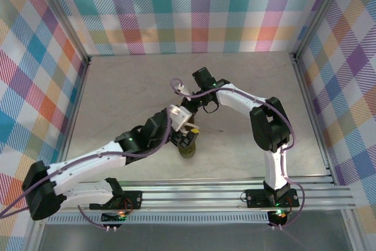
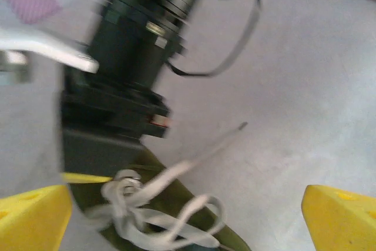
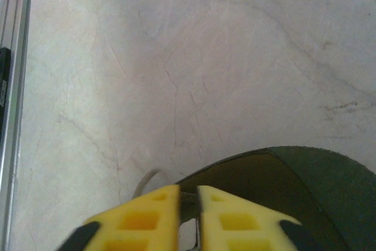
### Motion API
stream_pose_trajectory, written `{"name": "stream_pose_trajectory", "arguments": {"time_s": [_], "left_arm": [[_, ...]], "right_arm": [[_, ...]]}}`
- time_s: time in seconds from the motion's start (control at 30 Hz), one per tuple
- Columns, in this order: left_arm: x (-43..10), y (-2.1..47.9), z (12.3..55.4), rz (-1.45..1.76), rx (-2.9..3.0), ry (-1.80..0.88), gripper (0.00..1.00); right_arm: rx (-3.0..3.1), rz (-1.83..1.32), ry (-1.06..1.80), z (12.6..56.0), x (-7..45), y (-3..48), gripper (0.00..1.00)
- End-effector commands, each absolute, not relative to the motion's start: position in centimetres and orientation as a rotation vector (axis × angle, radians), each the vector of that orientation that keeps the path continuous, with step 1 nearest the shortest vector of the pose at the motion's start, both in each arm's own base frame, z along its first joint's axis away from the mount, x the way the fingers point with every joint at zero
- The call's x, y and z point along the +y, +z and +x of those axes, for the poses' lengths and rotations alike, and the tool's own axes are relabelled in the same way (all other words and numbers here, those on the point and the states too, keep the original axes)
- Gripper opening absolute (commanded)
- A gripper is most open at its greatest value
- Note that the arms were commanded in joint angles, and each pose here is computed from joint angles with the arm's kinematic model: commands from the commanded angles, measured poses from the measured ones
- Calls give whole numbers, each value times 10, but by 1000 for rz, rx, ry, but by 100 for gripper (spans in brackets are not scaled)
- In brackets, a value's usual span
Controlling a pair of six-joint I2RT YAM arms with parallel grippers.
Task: Tie the shoes
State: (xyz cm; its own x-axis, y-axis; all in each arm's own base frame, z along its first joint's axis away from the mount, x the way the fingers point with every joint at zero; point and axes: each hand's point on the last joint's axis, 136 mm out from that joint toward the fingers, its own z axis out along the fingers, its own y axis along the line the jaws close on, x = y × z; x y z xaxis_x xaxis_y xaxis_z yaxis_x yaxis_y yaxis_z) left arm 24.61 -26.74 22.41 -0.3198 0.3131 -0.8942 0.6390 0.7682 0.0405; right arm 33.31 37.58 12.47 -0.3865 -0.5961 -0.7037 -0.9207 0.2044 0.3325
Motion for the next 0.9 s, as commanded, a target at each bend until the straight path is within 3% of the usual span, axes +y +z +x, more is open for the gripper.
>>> {"name": "stream_pose_trajectory", "arguments": {"time_s": [0.0, 0.13, 0.37, 0.67, 0.87], "left_arm": [[-197, 234, 271, 238, 2024, -285, 100], [-173, 218, 270, 202, 2159, -324, 100], [-153, 194, 281, -45, 2306, -512, 99], [-201, 161, 325, -206, 2404, -917, 72], [-225, 139, 346, -263, 2439, -1042, 64]], "right_arm": [[2003, -1383, 1043, 333, 379, 153, 30], [1993, -1345, 1046, 333, 378, 169, 40], [2043, -1256, 943, 320, 352, 193, 42], [2308, -1019, 943, 265, 300, 144, 46], [2401, -938, 1000, 246, 291, 110, 47]]}}
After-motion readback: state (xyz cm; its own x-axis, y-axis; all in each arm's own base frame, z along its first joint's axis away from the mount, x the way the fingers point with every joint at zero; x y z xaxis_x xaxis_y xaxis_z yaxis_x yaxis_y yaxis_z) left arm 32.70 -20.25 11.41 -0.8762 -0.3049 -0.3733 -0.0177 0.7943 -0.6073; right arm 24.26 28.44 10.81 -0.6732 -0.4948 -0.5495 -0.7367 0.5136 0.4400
